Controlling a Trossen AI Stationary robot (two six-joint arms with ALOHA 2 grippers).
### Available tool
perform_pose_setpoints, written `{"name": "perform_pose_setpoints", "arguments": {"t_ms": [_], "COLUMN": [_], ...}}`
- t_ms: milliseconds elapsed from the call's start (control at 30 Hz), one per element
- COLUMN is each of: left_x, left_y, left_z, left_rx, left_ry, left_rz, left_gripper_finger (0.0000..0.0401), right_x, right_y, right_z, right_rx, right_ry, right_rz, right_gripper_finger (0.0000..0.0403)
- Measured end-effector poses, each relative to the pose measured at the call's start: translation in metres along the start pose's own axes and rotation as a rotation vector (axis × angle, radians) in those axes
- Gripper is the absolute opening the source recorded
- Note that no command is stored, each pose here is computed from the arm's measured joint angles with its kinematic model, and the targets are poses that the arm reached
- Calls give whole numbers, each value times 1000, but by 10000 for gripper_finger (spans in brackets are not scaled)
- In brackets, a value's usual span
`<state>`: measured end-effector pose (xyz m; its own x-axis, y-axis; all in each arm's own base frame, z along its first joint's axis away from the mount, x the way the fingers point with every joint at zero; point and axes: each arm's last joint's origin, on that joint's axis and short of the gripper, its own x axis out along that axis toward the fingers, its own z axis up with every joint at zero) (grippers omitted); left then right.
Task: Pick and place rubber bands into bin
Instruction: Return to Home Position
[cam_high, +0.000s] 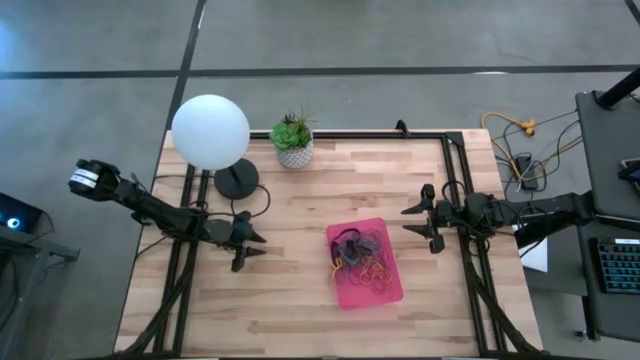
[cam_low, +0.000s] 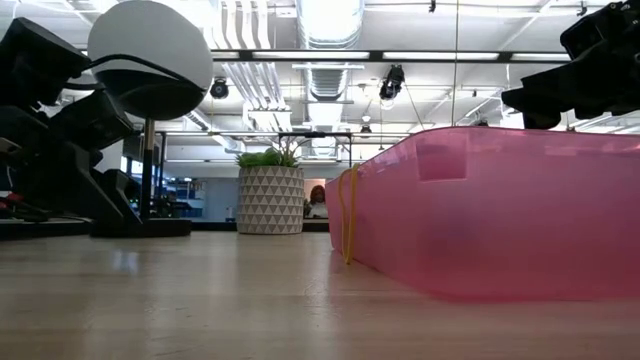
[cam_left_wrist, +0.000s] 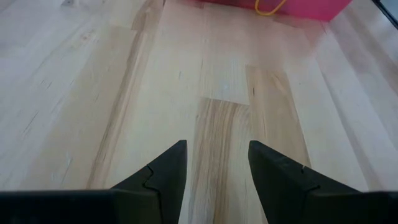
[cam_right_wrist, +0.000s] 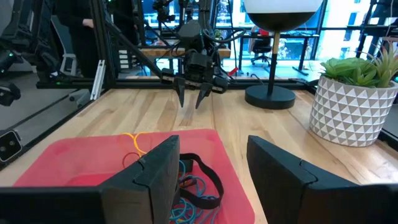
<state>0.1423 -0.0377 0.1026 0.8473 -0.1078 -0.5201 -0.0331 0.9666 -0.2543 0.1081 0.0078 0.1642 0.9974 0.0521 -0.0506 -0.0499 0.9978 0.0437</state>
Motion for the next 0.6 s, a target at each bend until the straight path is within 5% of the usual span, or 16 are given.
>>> {"name": "perform_pose_setpoints", "arguments": {"t_ms": [600], "left_x": [0], "left_y": [0], "left_z": [0], "left_rx": [0], "left_ry": [-1], "left_rz": [0], "left_gripper_finger": [157], "right_x": [0], "right_y": [0], "right_z": [0], "right_rx": [1], "right_ry": [0], "right_rz": [0], "right_gripper_finger": [176]}}
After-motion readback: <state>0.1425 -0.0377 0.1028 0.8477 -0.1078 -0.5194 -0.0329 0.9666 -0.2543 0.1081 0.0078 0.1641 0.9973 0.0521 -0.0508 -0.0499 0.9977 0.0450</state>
